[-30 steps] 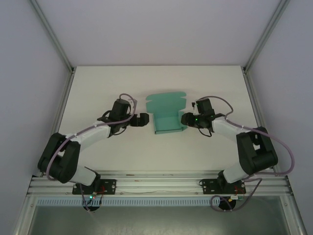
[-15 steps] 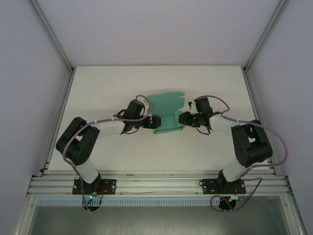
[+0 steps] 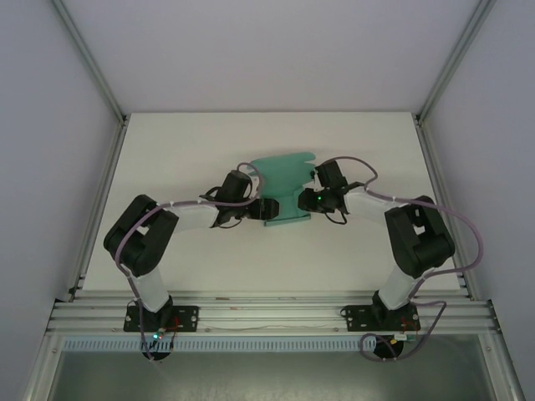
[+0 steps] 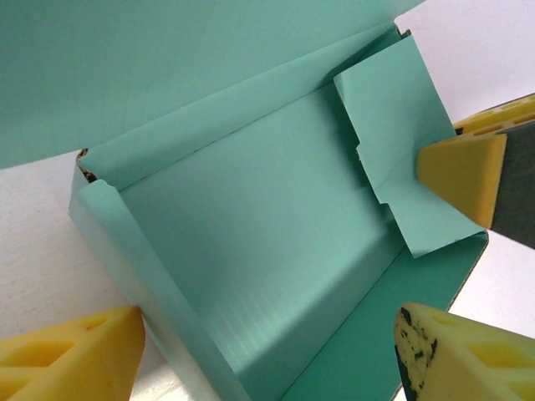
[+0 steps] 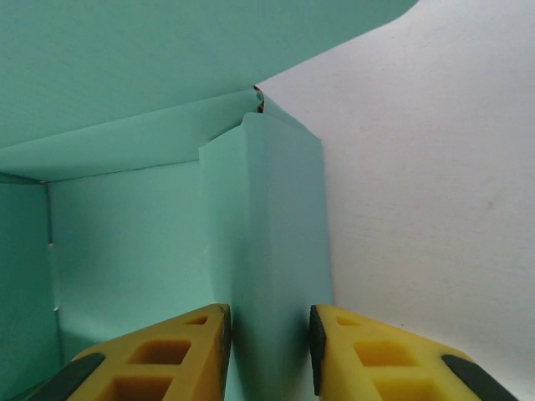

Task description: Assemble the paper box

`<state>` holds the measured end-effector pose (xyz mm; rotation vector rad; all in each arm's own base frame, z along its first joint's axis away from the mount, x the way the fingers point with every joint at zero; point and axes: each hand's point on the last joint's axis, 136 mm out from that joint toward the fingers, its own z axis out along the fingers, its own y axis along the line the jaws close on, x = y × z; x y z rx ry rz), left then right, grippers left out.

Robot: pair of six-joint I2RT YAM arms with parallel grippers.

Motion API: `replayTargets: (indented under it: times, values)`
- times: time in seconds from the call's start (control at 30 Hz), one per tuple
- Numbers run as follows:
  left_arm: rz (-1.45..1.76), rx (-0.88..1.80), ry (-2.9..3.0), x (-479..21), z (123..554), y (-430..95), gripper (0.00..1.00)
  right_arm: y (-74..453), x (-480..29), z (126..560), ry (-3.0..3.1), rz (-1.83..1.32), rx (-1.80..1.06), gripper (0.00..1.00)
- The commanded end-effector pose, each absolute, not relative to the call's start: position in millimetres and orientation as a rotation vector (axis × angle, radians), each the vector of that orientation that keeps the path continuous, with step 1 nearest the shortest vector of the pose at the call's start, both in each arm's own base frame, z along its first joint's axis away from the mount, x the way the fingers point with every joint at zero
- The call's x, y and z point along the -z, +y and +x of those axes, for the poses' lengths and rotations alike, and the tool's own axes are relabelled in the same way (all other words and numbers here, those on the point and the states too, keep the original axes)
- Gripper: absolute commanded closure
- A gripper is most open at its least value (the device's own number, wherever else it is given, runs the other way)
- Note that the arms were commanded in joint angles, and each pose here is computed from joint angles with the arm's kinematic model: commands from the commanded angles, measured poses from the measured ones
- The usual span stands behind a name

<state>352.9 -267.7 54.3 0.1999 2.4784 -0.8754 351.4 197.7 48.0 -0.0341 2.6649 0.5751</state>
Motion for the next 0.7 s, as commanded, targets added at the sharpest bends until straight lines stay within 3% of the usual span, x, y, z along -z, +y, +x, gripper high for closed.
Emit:
replayTargets:
  times: [0.0, 0.2, 0.37, 0.43, 0.57, 0.67]
  values:
    - [0.220, 0.939, 2.421, -67.9, 360.2, -281.3, 0.22, 179.4, -34.6, 344.7, 2.743, -0.019, -0.331, 0.68]
    - [0.222, 0.936, 2.412, -69.1, 363.2, -282.4, 0.22, 153.7, -15.0, 334.8, 2.826, -0.023, -0.009, 0.69]
    - [0.220, 0.927, 2.424, -66.0, 362.6, -281.2, 0.23, 142.1, -3.9, 333.0, 2.863, -0.030, 0.152, 0.78]
    - [0.217, 0.919, 2.422, -66.6, 362.9, -280.1, 0.23, 140.8, -1.6, 333.0, 2.867, -0.039, 0.188, 0.82]
    - [0.212, 0.907, 2.420, -67.5, 364.0, -278.8, 0.23, 141.1, -2.0, 335.6, 2.867, -0.050, 0.206, 0.76]
    - [0.194, 0.869, 2.439, -64.0, 370.2, -277.3, 0.28, 145.7, -5.3, 338.0, 2.851, -0.054, 0.169, 0.85]
